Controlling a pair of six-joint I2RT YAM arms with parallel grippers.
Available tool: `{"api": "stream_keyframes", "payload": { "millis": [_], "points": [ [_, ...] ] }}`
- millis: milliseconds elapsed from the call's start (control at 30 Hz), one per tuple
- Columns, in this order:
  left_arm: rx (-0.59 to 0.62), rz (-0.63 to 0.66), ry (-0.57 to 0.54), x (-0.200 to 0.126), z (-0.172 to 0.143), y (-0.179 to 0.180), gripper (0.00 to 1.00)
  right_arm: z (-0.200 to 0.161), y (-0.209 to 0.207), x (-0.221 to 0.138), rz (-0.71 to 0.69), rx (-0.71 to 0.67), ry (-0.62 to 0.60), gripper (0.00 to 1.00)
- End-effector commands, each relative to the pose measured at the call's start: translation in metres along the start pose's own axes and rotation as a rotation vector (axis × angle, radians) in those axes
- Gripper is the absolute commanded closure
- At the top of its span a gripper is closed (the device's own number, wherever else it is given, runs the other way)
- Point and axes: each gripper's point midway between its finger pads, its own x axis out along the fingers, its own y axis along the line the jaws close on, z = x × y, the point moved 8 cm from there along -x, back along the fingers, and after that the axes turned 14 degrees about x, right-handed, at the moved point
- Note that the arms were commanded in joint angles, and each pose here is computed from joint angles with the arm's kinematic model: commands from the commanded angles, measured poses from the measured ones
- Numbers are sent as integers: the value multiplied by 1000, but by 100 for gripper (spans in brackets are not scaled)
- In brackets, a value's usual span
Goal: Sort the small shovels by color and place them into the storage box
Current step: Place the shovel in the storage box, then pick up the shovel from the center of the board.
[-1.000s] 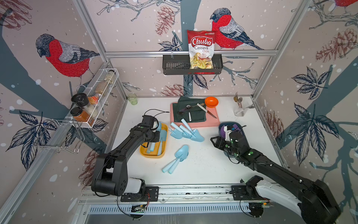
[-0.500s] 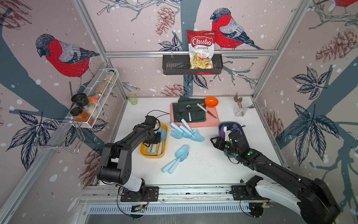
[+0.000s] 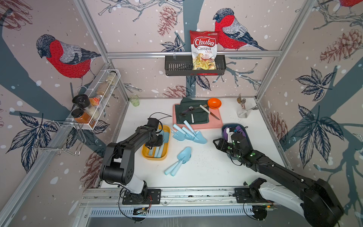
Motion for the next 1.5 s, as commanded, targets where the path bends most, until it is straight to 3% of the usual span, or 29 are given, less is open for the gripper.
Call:
{"api": "stream_keyframes", "payload": {
  "millis": [0, 300, 500, 633, 833, 1000, 1233, 1467],
  "points": [
    [-8, 1, -8, 0, 1, 1, 65, 3, 6, -1, 22, -7, -19, 40],
    [-27, 19, -19, -5, -2, 3, 77, 4, 8, 0, 26, -12, -18, 40],
    [-35, 6, -16, -6, -1, 2, 77, 3, 12, 0, 32, -13, -12, 40],
    [-32, -14, -55, -14, 1, 0, 70, 2, 15, 1, 31, -22, -5, 40],
    [16, -9, -224, -49, 18, 0, 55, -1, 27, 7, 26, -48, 20, 40],
    [119, -32, -354, -73, 25, -4, 51, -16, 51, 19, 14, -143, 64, 40],
    [326, -211, -449, -89, 16, -25, 47, -38, 67, 53, 16, -175, 225, 41],
    [372, -198, -505, -95, 5, -26, 41, -62, 82, 95, 68, -225, 390, 45]
  ]
}}
